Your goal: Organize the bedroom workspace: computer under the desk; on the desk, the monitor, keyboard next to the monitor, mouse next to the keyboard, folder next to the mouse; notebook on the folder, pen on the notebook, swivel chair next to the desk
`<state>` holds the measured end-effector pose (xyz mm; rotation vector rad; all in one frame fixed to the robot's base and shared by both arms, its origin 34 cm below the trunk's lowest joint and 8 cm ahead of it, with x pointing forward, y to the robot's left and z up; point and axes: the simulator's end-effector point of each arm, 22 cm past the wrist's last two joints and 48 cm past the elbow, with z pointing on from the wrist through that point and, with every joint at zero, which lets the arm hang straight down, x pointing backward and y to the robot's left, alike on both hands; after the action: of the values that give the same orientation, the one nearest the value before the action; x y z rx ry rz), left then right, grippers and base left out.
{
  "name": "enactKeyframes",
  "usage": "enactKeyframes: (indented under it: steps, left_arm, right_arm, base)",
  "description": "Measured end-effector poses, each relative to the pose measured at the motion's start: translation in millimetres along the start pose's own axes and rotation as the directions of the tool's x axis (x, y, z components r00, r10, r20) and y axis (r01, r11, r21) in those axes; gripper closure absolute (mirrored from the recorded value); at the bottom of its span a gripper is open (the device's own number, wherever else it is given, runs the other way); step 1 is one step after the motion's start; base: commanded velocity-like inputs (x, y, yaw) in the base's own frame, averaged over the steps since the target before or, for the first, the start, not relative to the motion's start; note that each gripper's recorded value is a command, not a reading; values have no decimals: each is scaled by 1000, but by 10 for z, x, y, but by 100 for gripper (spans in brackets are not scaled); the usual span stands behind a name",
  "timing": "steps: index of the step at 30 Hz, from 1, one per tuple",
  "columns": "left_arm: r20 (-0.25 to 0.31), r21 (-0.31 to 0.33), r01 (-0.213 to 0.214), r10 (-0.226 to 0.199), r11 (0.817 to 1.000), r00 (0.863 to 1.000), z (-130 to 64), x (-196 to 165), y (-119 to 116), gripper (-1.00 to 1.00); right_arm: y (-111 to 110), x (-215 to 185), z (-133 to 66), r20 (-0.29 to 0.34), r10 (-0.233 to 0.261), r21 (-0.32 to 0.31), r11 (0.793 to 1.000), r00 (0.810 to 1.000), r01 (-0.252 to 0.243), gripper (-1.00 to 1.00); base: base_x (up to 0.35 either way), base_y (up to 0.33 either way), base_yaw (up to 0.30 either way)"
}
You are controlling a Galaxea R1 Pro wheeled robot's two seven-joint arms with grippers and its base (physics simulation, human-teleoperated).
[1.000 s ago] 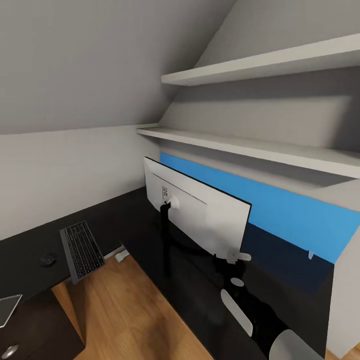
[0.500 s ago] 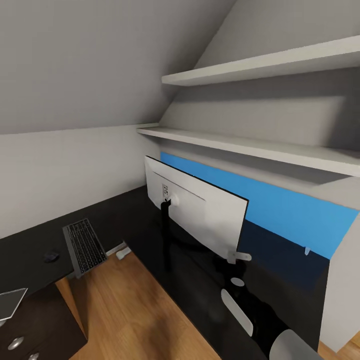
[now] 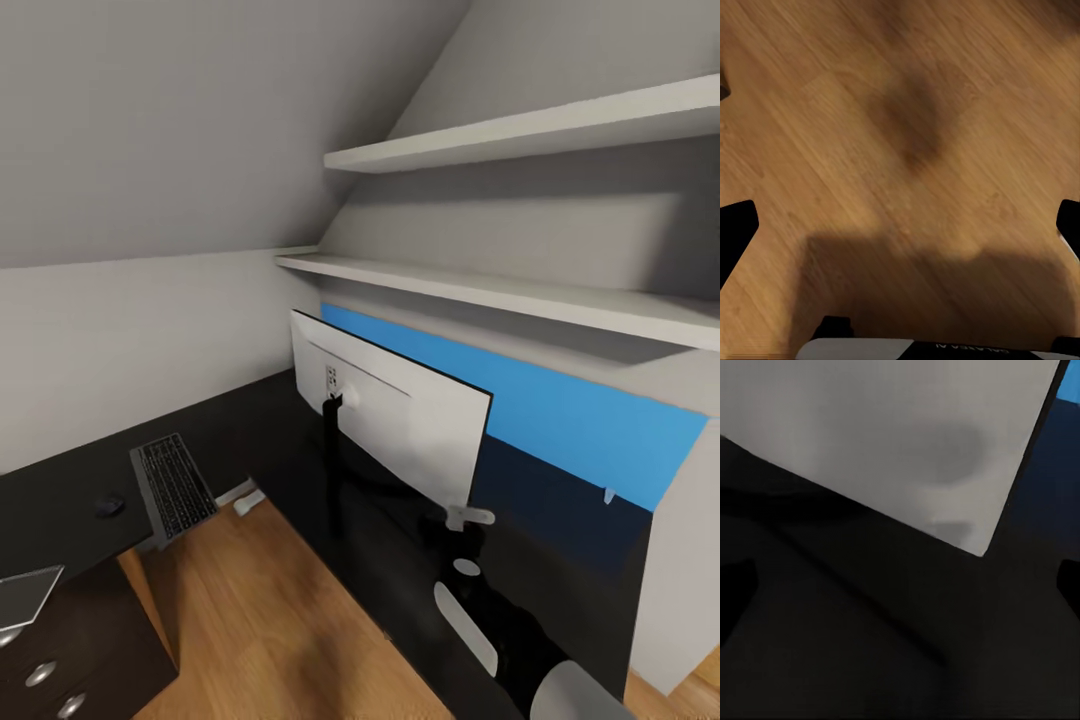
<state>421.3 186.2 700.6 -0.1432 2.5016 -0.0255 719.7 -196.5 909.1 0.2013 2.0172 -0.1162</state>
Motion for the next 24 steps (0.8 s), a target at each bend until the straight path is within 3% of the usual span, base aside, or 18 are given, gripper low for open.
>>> enactKeyframes:
  steps: [8,24]
  left_arm:
    - [0,0,0,0,1000,1000,-2,-1,-2,-100]
    - [0,-1,0,0,1000,1000,-3,2,1,-100]
  right_arm:
    - [273,129,-80,-12,-41,-44,998,999,40,-100]
    - [381,156,-116,-8,-61,-73,995,998,61,-100]
  base:
    - [-163,86,0]
    - [-16,10,0]
